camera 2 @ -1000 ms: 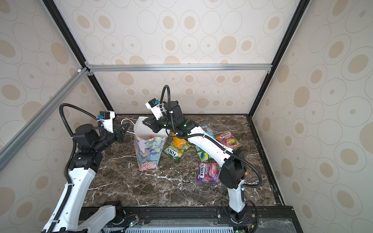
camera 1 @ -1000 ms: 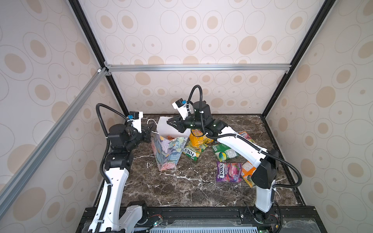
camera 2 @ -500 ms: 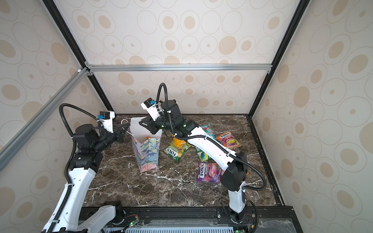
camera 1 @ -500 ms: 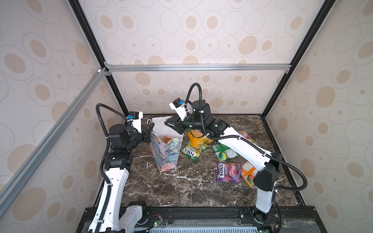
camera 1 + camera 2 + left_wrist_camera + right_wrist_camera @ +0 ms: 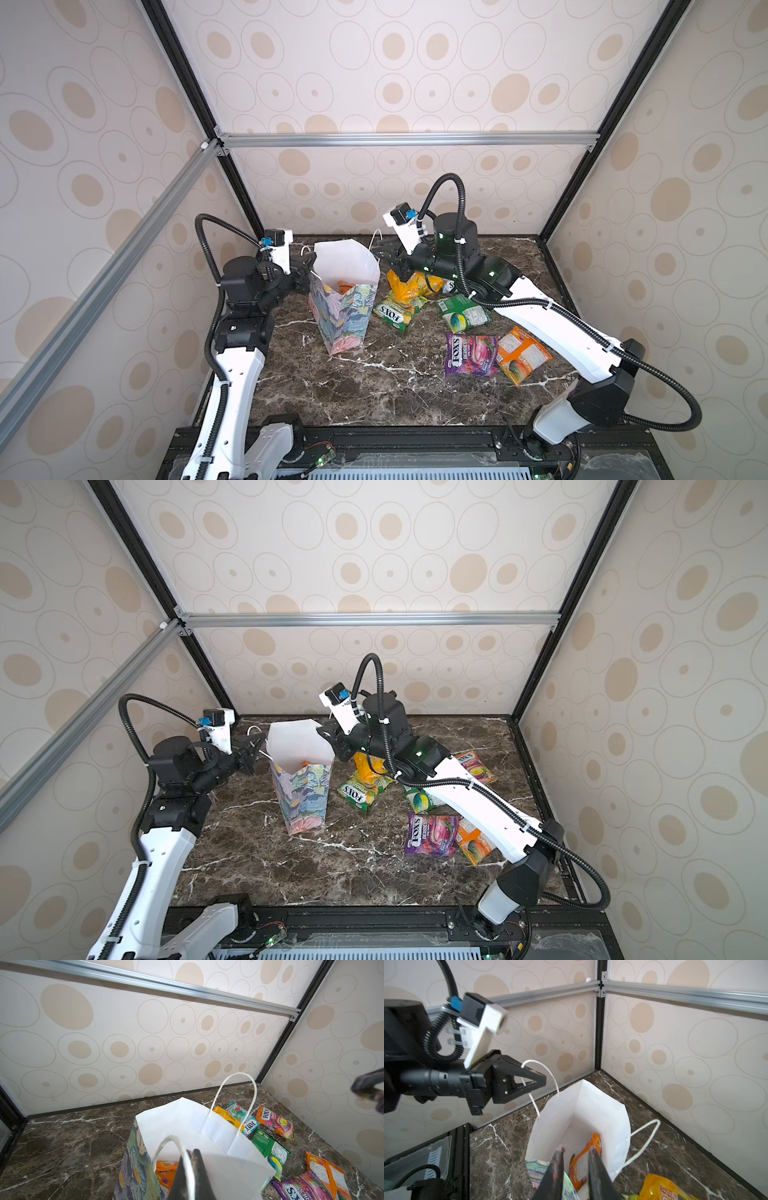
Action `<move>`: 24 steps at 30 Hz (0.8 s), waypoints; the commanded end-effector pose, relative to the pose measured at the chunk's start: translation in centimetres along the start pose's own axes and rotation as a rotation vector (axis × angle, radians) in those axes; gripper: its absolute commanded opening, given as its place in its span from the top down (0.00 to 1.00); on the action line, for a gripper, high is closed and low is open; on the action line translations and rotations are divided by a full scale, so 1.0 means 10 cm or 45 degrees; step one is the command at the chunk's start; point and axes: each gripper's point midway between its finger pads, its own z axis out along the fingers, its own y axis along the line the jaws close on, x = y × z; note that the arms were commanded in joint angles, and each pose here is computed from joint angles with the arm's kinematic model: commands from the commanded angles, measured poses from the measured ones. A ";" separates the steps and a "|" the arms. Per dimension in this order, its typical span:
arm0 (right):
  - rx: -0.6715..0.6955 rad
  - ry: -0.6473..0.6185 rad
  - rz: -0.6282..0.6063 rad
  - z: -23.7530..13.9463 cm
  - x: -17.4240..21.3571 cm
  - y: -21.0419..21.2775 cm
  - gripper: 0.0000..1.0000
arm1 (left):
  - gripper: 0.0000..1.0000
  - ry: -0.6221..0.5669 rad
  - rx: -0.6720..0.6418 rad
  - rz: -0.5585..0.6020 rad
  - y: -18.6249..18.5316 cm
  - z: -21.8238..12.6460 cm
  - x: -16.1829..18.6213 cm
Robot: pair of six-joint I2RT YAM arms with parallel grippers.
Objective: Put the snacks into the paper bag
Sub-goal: 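Withdraw the right gripper from the bag toward the purple berries packet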
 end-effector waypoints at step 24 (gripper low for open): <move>0.594 0.422 0.291 -1.22 1.28 -0.97 0.73 | 1.00 -0.031 -0.023 0.047 0.02 -0.06 -0.07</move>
